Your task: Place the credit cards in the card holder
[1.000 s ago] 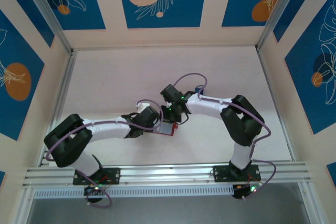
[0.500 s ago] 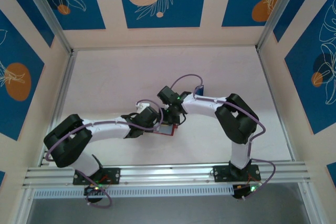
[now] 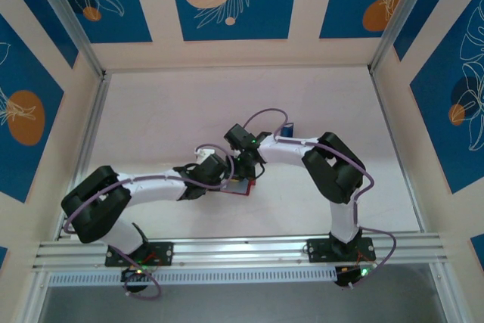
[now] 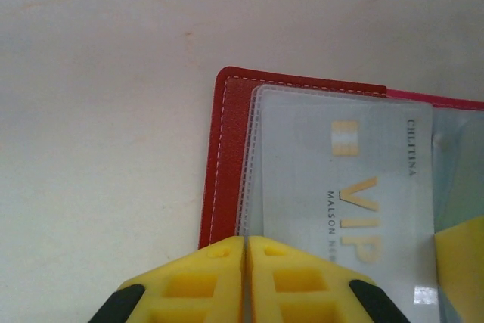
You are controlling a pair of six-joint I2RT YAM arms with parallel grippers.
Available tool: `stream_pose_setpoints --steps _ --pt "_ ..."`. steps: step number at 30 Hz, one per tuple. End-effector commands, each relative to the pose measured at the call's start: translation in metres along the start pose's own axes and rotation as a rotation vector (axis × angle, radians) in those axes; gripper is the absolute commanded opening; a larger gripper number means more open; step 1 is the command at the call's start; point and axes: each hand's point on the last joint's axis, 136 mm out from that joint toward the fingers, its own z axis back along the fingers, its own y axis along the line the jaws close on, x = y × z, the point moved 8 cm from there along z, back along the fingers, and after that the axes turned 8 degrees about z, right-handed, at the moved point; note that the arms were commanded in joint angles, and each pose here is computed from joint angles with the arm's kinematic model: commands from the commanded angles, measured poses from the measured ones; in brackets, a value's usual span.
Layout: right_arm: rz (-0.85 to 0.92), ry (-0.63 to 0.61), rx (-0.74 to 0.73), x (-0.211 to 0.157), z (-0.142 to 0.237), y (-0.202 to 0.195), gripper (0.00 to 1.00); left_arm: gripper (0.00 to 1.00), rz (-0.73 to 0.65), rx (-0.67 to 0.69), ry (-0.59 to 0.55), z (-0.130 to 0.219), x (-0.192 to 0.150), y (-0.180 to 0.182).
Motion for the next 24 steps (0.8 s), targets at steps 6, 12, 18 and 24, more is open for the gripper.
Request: stream_pose_setpoints --steps 6,12,18,24 --pt "-0.060 0.049 0.152 -0.007 -0.017 0.000 0.00 0.14 -0.059 0.021 0.119 0.007 -0.021 0.014" --pt "-0.080 0.051 0.081 -0.007 -0.018 -0.012 0.00 0.16 -0.004 0.034 0.041 0.030 -0.007 0.026" --pt "-0.078 0.053 0.051 -0.007 -0.016 -0.014 0.00 0.09 0.041 0.068 0.063 0.031 -0.001 0.044" --pt "-0.071 0.052 0.043 -0.006 -0.013 -0.013 0.00 0.01 0.048 0.070 0.111 0.015 -0.002 0.046"
